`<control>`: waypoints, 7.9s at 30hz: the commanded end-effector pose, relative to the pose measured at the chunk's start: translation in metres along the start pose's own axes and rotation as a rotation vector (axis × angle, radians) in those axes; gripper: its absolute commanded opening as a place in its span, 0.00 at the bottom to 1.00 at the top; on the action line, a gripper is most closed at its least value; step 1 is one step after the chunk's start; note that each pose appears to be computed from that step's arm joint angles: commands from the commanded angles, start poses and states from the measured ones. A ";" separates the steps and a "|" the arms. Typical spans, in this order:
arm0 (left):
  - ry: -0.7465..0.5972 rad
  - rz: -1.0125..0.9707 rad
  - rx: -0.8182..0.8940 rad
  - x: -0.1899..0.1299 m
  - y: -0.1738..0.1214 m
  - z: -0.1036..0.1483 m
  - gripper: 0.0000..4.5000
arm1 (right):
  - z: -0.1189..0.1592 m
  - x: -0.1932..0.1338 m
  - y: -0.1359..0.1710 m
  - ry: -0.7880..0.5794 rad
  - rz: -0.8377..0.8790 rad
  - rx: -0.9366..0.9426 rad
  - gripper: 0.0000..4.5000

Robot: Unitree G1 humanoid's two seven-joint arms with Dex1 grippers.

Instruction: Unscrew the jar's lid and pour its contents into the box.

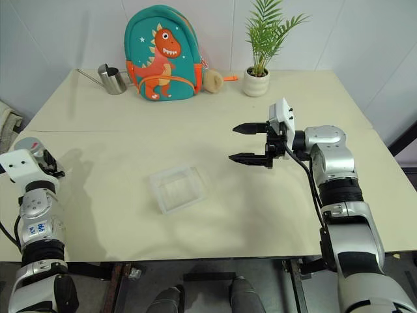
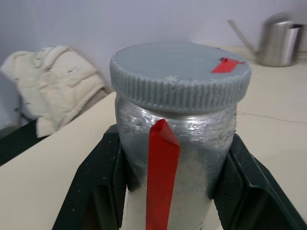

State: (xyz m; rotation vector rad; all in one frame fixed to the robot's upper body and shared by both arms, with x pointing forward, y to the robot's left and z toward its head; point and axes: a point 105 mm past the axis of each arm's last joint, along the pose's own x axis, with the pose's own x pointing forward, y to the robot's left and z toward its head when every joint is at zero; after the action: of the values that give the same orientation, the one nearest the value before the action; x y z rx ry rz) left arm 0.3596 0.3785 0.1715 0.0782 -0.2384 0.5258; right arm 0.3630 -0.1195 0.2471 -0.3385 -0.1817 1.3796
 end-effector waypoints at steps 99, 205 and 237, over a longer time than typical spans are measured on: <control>-0.174 -2.020 -0.065 -0.156 -0.202 0.119 0.43 | 0.100 0.092 0.124 -0.216 -0.090 0.029 0.57; -0.171 -2.185 -0.058 -0.154 -0.193 0.118 0.43 | 0.090 0.051 0.080 0.004 -0.241 -0.034 0.99; -0.155 -2.263 -0.075 -0.161 -0.198 0.123 0.43 | 0.095 0.117 0.093 -0.160 -0.107 0.090 0.99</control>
State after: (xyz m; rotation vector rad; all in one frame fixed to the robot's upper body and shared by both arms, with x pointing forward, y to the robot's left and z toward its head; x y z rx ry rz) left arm 0.3072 0.1138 0.2363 0.2091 -0.1412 -1.6988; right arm 0.2724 0.0192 0.2900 -0.1390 -0.2168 1.2938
